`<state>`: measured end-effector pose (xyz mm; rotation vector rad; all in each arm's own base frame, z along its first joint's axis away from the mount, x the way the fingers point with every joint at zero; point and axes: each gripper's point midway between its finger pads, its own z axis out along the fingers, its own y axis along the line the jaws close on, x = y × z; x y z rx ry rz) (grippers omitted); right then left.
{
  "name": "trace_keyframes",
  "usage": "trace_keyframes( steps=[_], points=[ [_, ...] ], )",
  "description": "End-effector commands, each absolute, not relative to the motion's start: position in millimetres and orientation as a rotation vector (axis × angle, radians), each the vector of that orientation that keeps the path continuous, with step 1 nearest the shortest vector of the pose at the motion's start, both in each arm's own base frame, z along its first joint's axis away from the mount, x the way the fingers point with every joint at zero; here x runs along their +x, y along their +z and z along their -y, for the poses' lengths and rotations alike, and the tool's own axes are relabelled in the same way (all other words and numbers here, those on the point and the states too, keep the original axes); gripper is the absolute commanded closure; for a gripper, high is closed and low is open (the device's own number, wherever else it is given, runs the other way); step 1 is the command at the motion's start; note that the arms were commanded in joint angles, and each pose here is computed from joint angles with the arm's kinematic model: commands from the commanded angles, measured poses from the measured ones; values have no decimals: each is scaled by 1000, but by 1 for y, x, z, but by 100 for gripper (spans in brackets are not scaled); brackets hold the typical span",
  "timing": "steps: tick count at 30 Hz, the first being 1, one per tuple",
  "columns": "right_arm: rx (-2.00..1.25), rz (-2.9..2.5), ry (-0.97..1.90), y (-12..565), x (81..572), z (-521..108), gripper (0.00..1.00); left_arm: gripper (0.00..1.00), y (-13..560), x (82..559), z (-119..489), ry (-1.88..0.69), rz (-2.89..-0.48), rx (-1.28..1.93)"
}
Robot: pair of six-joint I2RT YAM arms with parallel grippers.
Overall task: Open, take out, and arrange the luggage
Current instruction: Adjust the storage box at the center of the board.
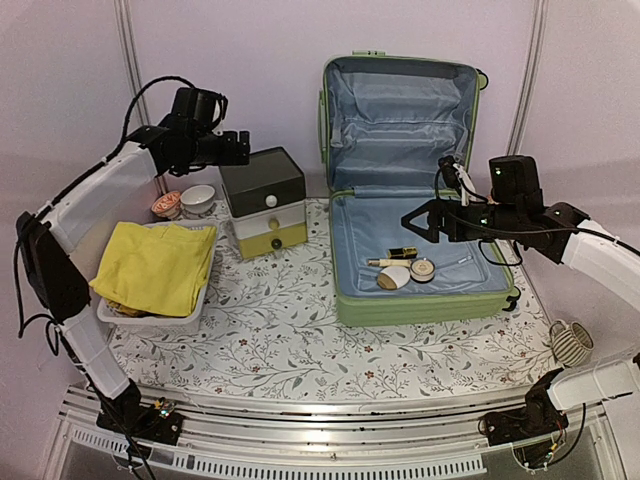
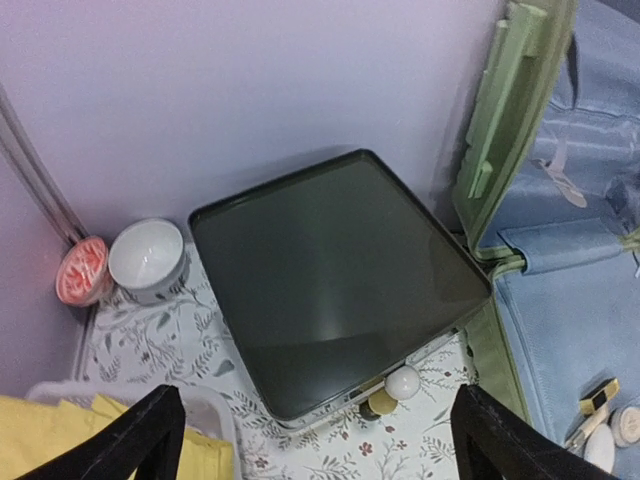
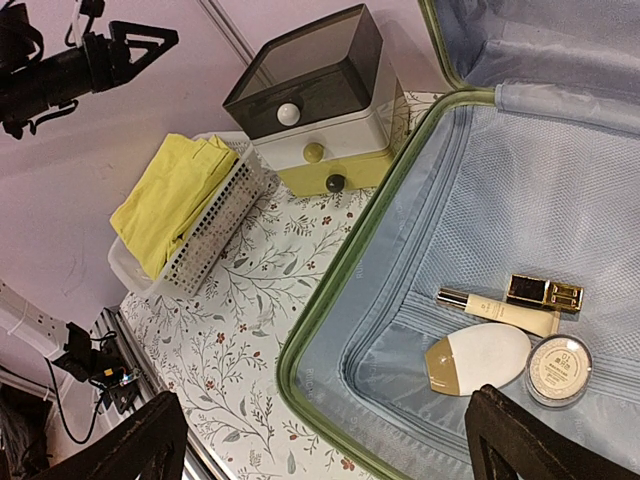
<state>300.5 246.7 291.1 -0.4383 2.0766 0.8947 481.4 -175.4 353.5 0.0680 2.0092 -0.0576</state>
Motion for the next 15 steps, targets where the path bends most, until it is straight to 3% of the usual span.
trace_keyframes(
  steps=[1, 8, 15],
  points=[
    [-435, -2028, 907, 305, 298, -244, 1, 5, 317, 490, 148, -209, -2121, -267],
    [-431, -2031, 905, 302, 297, -243, 1, 9, 286, 493, 126, -189, -2187, -494],
    [-431, -2030, 908, 301, 296, -243, 1, 22, 262, 504, 124, -200, -2250, -569]
  ],
)
